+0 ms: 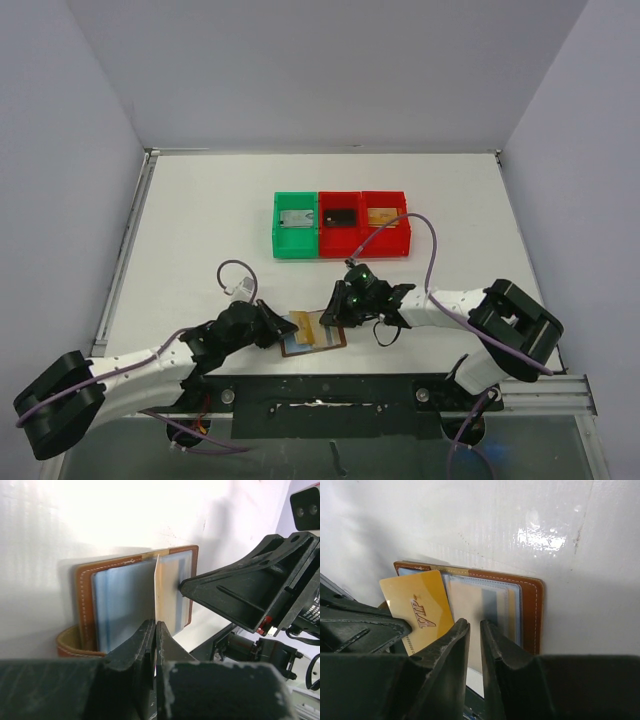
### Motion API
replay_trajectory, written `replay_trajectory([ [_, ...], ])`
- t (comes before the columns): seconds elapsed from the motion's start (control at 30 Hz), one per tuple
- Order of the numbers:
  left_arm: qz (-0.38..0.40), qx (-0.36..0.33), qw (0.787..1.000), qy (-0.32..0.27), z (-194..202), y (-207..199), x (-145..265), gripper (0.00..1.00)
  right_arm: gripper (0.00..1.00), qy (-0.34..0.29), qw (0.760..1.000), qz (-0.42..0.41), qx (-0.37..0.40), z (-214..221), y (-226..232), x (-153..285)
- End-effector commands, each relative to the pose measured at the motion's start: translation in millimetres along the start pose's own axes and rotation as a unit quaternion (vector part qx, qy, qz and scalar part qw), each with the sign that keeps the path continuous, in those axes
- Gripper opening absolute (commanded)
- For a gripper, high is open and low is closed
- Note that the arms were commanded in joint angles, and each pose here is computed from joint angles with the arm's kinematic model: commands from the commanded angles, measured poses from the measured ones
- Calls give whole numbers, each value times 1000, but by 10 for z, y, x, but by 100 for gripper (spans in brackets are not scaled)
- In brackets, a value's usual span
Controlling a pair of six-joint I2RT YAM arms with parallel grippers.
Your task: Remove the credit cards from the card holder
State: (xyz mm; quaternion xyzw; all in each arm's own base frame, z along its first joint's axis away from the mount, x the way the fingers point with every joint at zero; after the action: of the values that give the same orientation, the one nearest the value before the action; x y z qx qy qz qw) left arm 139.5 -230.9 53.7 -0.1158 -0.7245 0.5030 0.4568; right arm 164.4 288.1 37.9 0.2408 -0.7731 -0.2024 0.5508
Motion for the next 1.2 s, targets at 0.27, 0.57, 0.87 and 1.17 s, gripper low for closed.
replay_trajectory([
  [0.27, 11, -89, 996, -27, -177, -322, 172, 0, 45, -91, 994, -26, 48, -260, 161, 357],
  [0.57, 65, -137, 988, -23, -189, -828, 247, 0, 64, -225, 973, -54, 27, -691, -38, 845],
  [0.87, 116, -152, 981, -13, -145, -1113, 299, 0, 75, -255, 962, -102, 12, -642, -287, 1073],
  [1.17, 221, -145, 964, 14, -18, -1489, 407, 0, 71, -250, 940, -224, 54, -618, 91, 1233],
])
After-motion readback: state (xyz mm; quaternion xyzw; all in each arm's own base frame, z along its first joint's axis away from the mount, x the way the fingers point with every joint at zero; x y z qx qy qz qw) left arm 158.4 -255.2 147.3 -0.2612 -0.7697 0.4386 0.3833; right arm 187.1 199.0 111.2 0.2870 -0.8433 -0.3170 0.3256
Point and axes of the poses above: each gripper's point midway between its finger pads, its own x axis back along the fingers, its own y axis along the line the jaws close on, z = x × y, the point moved 2 cm from there along x, back along the fingers, and after that the axes turned 8 degrees about x, right-handed, at the moved point
